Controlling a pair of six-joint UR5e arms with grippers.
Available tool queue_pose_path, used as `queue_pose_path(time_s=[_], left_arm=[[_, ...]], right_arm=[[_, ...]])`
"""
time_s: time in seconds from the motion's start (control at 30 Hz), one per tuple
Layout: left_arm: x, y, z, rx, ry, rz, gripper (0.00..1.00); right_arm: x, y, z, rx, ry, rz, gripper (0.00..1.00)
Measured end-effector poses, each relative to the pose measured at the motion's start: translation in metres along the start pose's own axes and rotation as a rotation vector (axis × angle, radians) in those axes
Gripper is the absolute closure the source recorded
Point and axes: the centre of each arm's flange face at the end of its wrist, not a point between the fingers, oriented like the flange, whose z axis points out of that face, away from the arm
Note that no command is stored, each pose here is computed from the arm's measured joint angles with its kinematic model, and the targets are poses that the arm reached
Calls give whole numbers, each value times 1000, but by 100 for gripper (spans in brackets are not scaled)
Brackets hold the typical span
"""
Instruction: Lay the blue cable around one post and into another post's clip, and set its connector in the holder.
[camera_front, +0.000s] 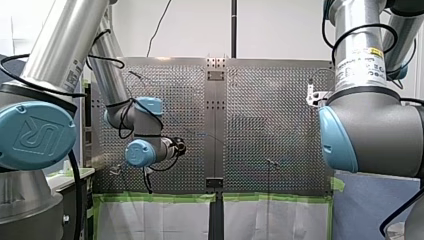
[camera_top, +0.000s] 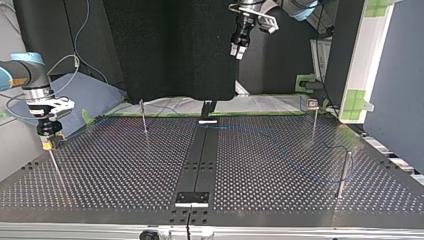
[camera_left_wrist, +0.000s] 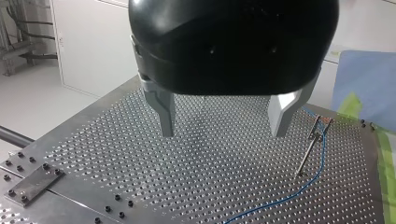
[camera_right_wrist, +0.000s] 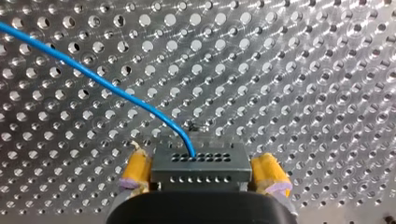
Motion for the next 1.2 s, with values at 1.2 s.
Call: queue_pose_path(time_s=[1.2], left_arm=[[0, 0, 0, -1, -1, 0, 0]], right_arm=[[0, 4, 0, -47, 0, 4, 0]])
